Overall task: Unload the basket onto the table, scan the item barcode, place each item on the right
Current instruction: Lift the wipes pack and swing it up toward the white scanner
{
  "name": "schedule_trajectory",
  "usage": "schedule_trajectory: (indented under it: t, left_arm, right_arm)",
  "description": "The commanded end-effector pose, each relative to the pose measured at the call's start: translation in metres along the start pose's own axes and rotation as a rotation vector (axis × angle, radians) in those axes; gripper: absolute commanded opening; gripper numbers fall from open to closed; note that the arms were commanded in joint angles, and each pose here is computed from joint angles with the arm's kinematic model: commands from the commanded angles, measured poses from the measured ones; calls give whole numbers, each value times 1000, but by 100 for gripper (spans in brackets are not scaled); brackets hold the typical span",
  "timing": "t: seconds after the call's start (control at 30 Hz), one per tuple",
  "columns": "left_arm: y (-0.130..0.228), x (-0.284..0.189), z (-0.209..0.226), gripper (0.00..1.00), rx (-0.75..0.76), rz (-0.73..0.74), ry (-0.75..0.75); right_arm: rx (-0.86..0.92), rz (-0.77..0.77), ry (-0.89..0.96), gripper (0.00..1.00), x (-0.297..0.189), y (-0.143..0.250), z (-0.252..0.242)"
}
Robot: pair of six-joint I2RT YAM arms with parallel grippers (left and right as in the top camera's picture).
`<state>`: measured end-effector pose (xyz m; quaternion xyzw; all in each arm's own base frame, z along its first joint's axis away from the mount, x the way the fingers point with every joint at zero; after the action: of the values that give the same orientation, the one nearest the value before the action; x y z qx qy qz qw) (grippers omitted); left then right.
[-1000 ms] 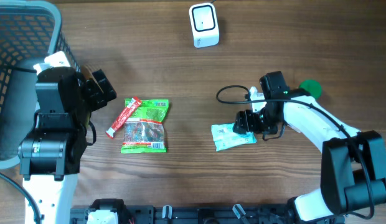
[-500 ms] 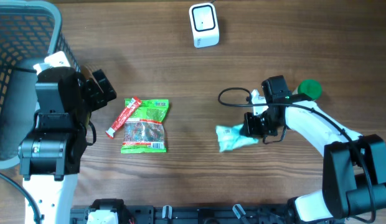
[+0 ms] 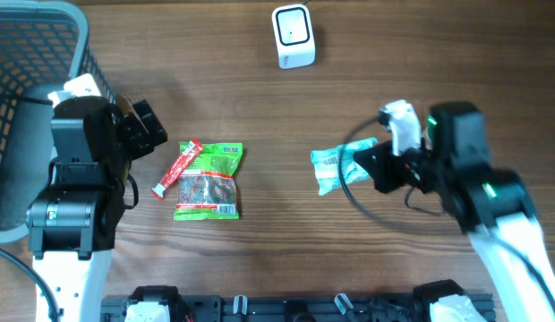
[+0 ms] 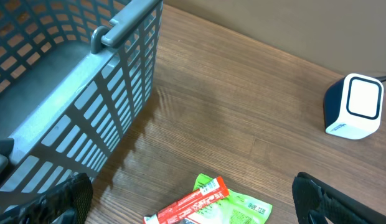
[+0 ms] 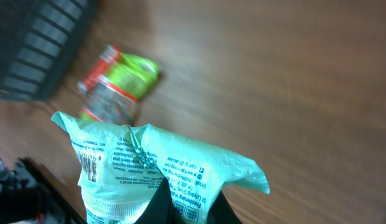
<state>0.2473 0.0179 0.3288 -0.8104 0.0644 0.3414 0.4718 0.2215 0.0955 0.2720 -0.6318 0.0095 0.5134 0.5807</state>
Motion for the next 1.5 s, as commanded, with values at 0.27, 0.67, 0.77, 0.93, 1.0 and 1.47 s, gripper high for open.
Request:
schedule_trajectory:
  t: [0.27, 0.67, 0.77, 0.93, 1.0, 1.47]
  left_arm:
    - [-5, -3, 0, 100, -2, -20, -3]
    - [-5, -3, 0, 100, -2, -20, -2]
    - [-5, -3, 0, 100, -2, -20, -3]
    - [-5, -3, 0, 100, -2, -20, -2]
    - [-5, -3, 0, 100, -2, -20, -3]
    - [-5, -3, 0, 100, -2, -20, -2]
  right_arm:
    - [-144, -232, 2, 4, -62, -10, 38]
    - [37, -49, 15, 4, -18, 7, 12]
    - [101, 65, -3, 4, 15, 21, -3]
    - [161, 151, 9, 4, 58, 25, -28]
    - [191, 154, 53, 4, 68, 19, -38]
    - [143, 208, 395, 4, 14, -145, -78]
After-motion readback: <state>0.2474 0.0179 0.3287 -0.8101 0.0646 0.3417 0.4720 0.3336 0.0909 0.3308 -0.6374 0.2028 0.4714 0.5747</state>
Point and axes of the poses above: each gripper's point midway between its finger pads, its own x axis out along the fingers, its own z axis along the line the jaws close on, y = z × x, the point moved 7 cm from there along -x, back along the fingers, and after that the axes turned 14 degrees about -x, right-handed, at the moved point
